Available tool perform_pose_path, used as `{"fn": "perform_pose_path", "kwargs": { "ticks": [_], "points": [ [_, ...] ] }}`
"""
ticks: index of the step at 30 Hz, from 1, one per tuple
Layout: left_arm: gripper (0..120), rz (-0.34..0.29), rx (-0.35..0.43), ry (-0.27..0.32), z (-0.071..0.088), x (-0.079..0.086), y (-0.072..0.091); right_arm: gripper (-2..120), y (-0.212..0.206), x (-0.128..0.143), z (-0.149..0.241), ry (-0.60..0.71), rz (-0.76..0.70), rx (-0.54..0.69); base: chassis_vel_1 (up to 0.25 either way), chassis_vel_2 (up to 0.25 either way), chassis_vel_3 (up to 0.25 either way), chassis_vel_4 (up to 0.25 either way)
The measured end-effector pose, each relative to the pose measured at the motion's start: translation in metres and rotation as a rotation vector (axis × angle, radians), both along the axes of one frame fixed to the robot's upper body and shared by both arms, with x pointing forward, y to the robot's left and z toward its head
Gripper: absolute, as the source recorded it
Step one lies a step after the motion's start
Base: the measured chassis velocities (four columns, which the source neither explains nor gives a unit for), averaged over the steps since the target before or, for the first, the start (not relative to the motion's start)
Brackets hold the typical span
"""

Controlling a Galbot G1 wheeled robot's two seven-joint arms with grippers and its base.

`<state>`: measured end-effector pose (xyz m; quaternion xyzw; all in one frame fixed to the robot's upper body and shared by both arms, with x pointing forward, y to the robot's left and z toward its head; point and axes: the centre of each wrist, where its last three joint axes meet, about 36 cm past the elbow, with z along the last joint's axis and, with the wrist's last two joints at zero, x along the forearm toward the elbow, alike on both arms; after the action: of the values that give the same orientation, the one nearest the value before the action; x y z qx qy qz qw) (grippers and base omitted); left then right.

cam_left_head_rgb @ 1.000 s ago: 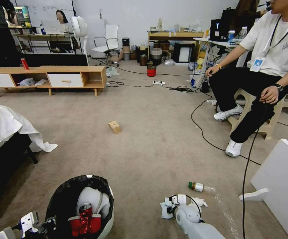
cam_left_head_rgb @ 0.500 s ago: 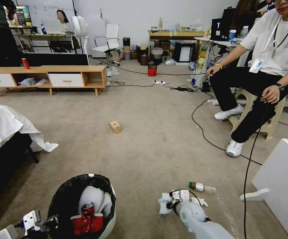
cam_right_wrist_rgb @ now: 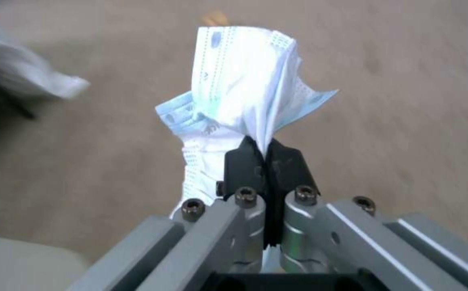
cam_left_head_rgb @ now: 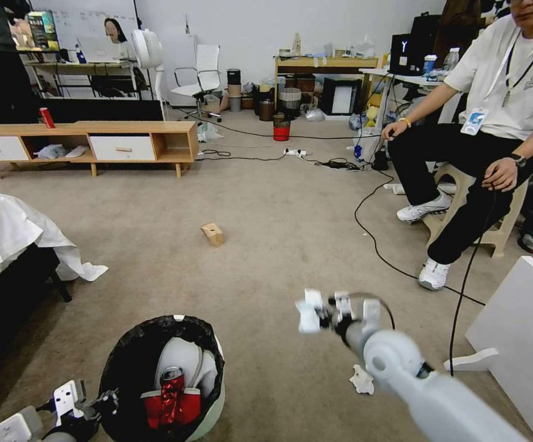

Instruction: Pick up the trash bin and place the garbage on the floor into it.

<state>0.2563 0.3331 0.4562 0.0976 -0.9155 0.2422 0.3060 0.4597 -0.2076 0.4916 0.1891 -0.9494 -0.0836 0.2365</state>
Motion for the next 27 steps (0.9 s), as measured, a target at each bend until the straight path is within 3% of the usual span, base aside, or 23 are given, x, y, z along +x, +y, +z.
{"fn": "perform_pose_path", "kwargs": {
  "ticks": [1, 2, 5, 11, 20, 27],
  "points": [
    [2, -0.004, 0.001, -0.001, 0.001, 0.000, -0.001, 0, 0.008, -0.005, 0.031, -0.051, 0.047, 0.046, 0.000, 0.000, 0.000, 0.000],
    [2, -0.004, 0.001, -0.001, 0.001, 0.000, -0.001, 0, 0.008, -0.005, 0.031, -0.051, 0.047, 0.046, 0.000, 0.000, 0.000, 0.000],
    [2, -0.013, 0.000, -0.003, 0.004, 0.000, -0.004, 0, 0.033, -0.022, 0.081, -0.124, 0.182, 0.143, 0.000, 0.000, 0.000, 0.000],
    [2, -0.025, 0.002, -0.013, 0.012, 0.001, -0.003, 0, 0.078, -0.044, 0.121, -0.169, 0.409, 0.199, 0.000, 0.000, 0.000, 0.000],
    [2, -0.034, 0.007, -0.020, 0.016, 0.003, -0.002, 0, 0.125, -0.057, 0.143, -0.146, 0.582, 0.138, 0.000, 0.000, 0.000, 0.000],
    [2, -0.043, 0.007, -0.031, 0.018, 0.005, -0.003, 0, 0.160, -0.071, 0.129, -0.041, 0.694, -0.023, 0.000, 0.000, 0.000, 0.000]
  ]
}}
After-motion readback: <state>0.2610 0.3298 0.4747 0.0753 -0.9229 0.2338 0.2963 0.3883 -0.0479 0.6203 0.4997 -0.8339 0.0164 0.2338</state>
